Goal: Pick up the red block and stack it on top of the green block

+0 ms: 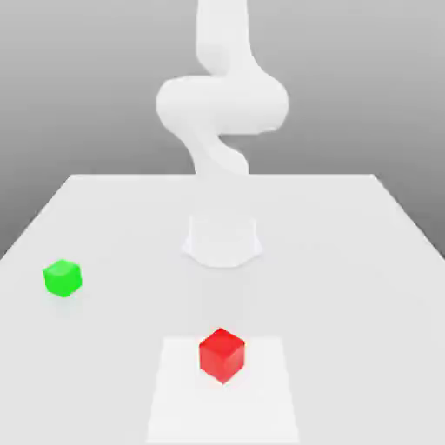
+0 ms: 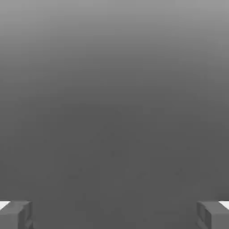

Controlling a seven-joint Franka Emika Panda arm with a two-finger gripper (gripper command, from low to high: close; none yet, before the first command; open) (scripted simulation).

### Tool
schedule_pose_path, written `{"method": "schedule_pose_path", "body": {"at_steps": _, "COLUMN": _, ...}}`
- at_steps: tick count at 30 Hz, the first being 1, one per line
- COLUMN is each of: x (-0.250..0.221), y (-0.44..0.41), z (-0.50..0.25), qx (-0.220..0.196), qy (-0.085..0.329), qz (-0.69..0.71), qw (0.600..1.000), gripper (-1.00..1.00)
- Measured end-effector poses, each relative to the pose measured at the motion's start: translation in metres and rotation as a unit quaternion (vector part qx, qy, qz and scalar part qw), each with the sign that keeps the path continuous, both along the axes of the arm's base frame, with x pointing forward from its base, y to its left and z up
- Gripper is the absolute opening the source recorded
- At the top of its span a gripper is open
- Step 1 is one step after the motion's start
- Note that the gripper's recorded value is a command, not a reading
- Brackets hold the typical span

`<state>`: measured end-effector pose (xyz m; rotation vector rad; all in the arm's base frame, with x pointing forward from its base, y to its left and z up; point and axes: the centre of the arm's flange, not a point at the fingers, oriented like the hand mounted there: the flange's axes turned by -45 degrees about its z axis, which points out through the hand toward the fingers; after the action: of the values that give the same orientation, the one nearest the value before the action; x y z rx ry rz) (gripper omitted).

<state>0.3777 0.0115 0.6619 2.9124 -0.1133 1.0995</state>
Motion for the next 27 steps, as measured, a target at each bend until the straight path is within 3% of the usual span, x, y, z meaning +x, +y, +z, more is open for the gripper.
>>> {"method": "schedule_pose_path", "body": {"at_steps": 9, "x": 0.063, "y": -0.001, "z": -0.204, "qx": 0.02, "qy": 0.144, "qz": -0.123, "qw": 0.982, "gripper": 0.0}}
{"method": "schedule_pose_path", "body": {"at_steps": 20, "x": 0.015, "y": -0.016, "z": -0.415, "qx": 0.106, "qy": 0.296, "qz": -0.258, "qw": 0.914, "gripper": 0.0}}
{"method": "schedule_pose_path", "body": {"at_steps": 23, "x": -0.004, "y": -0.012, "z": -0.448, "qx": 0.13, "qy": 0.321, "qz": -0.282, "qw": 0.895, "gripper": 0.0}}
{"method": "schedule_pose_path", "body": {"at_steps": 27, "x": -0.003, "y": -0.011, "z": -0.462, "qx": 0.136, "qy": 0.322, "qz": -0.288, "qw": 0.892, "gripper": 0.0}}
